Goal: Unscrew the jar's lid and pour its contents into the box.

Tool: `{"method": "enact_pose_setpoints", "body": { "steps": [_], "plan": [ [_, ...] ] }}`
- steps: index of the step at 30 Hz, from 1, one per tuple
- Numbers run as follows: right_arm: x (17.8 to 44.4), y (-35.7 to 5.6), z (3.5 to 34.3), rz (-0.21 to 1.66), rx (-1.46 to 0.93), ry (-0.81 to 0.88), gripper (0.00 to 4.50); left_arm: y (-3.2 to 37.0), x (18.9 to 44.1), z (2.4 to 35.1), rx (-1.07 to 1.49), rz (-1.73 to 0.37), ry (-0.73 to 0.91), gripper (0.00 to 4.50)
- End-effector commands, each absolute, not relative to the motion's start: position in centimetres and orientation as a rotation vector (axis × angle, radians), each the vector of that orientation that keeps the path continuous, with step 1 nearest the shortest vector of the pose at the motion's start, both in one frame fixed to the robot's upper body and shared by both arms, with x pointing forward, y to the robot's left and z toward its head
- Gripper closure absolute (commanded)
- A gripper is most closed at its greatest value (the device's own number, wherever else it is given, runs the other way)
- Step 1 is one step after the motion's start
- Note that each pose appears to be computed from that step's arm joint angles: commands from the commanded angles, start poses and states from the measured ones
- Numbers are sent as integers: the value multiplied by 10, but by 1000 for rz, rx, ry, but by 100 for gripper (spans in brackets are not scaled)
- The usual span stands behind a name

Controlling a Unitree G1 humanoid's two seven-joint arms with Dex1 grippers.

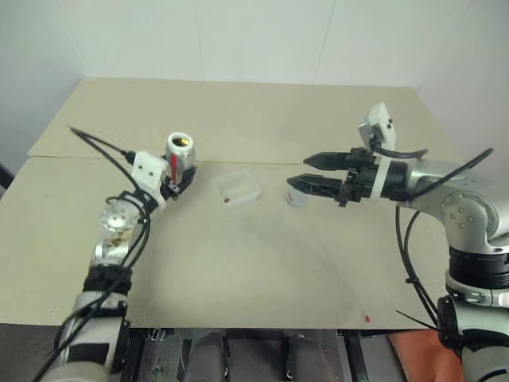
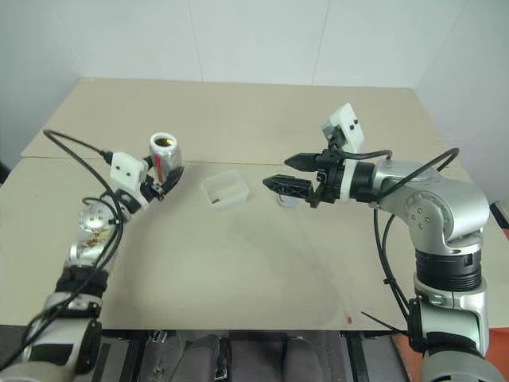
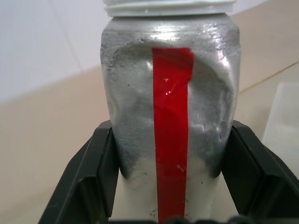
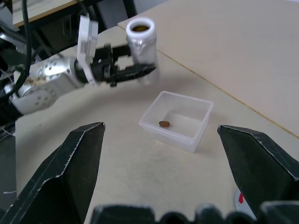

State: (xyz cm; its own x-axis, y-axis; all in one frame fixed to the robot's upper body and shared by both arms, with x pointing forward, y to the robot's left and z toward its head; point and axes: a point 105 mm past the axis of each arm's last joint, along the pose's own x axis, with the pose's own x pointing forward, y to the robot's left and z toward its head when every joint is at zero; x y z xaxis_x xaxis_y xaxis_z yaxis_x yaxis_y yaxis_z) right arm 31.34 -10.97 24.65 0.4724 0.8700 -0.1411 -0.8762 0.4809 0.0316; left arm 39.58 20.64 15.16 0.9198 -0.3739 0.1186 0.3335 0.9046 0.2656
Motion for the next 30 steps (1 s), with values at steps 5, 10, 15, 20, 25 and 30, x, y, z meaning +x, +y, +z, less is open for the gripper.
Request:
{"method": "enact_pose_setpoints", "body": {
  "steps": [5,10,15,20,25,30],
  "plan": [
    [304,-112,260,1052,-38,80,3,209,387,146,124,-238,-173,176],
    [302,-110,260,1055,-35,72,3,205,386,133,104,-215,-167,176],
    [300,-108,261,1062,-38,65,0,201,386,121,106,-228,-143,101],
    [299,-107,261,1062,-42,63,0,201,383,122,101,-219,-148,2],
    [297,-106,259,1063,-45,64,0,203,371,116,126,-247,-110,2],
    [296,-105,256,1065,-47,66,0,211,354,114,204,-286,-41,2]
  ]
}}
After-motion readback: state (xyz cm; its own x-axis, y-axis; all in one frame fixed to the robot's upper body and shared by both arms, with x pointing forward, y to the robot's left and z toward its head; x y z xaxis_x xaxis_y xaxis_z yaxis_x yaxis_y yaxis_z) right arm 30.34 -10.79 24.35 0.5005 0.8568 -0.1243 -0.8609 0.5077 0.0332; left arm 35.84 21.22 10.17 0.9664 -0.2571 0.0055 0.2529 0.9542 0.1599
